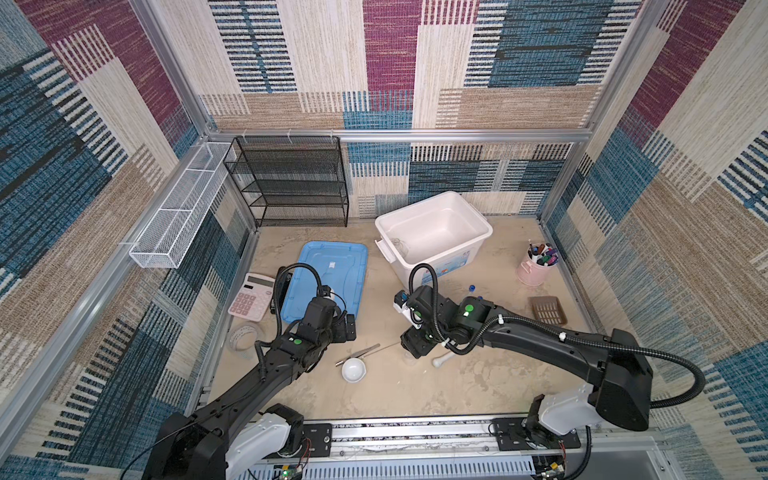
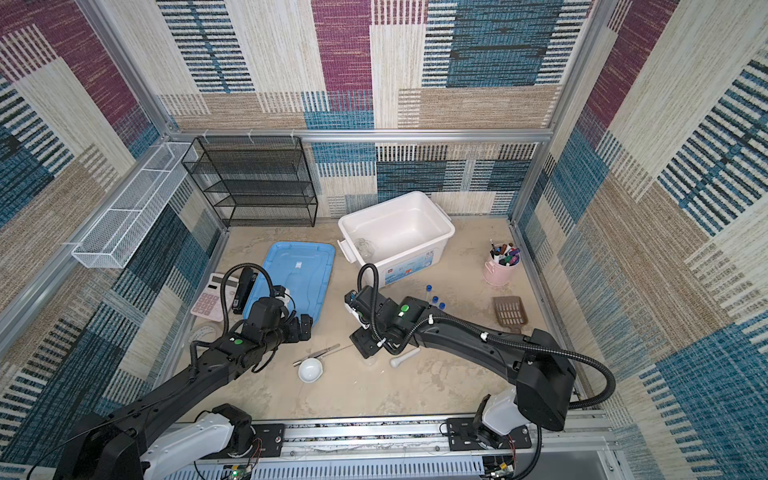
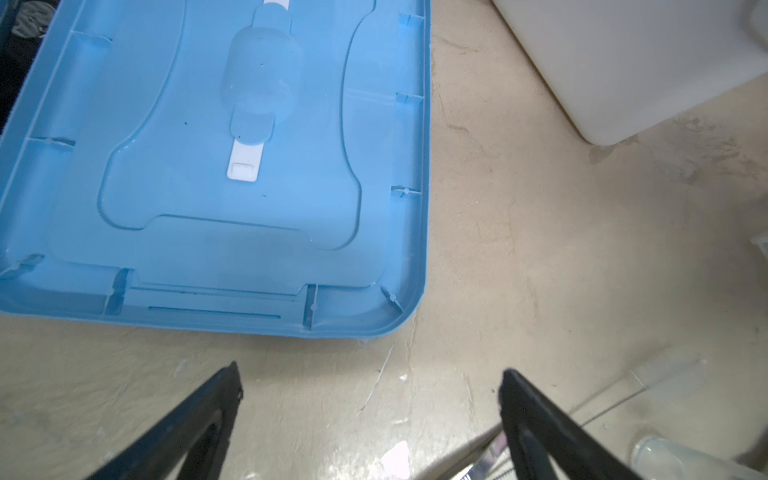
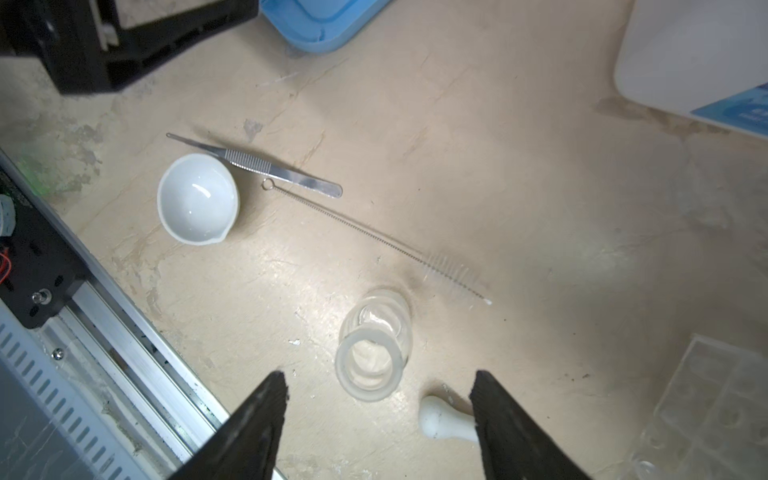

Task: Organize the chemistry lab equipment
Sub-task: 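Move the right gripper to the small flask while the left arm draws back, then lower the right gripper onto the small flask's neck and close it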

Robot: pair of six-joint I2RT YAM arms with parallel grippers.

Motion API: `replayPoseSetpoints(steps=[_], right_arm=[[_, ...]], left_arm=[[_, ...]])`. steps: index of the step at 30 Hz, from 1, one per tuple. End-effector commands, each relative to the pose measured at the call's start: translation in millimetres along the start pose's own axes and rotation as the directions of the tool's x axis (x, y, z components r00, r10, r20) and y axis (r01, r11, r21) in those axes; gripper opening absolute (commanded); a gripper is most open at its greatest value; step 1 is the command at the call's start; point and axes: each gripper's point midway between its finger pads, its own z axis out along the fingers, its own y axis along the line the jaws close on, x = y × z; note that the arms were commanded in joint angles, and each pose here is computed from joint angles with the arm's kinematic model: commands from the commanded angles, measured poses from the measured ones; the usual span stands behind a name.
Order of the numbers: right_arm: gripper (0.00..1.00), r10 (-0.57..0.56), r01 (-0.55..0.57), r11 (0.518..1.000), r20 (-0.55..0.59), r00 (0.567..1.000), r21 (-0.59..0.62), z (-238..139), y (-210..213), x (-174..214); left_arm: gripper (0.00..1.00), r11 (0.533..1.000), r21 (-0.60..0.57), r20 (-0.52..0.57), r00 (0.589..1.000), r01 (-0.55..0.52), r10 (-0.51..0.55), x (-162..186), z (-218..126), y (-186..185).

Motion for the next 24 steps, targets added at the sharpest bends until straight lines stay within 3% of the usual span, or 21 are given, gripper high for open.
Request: replayPoseSetpoints(steps=[1,13,24], right_arm=[[0.70,0.026,-0.026,0.999,-0.030,0.999,0.021,8.2,0.9,5.8],[0.55,0.051,-0.044,0.997,-0.111,0.993,0.060,30.3,-2.8,19.5],[0.54,0.061,-0.053,0.997,-0.140,0.988,0.063,37.7,-2.5,23.6]], left_arm=[[0.99,1.000,-0.017,-0.001,1.000,0.016,-0.016,2.8,-0.2,3.6],[0.99,1.000,-0.014,-0.021,1.000,0.021,-0.021,14.9,4.3,5.2],[0.99,1.000,-0.013,-0.017,1.000,0.019,-0.019,19.3,4.3,6.8]])
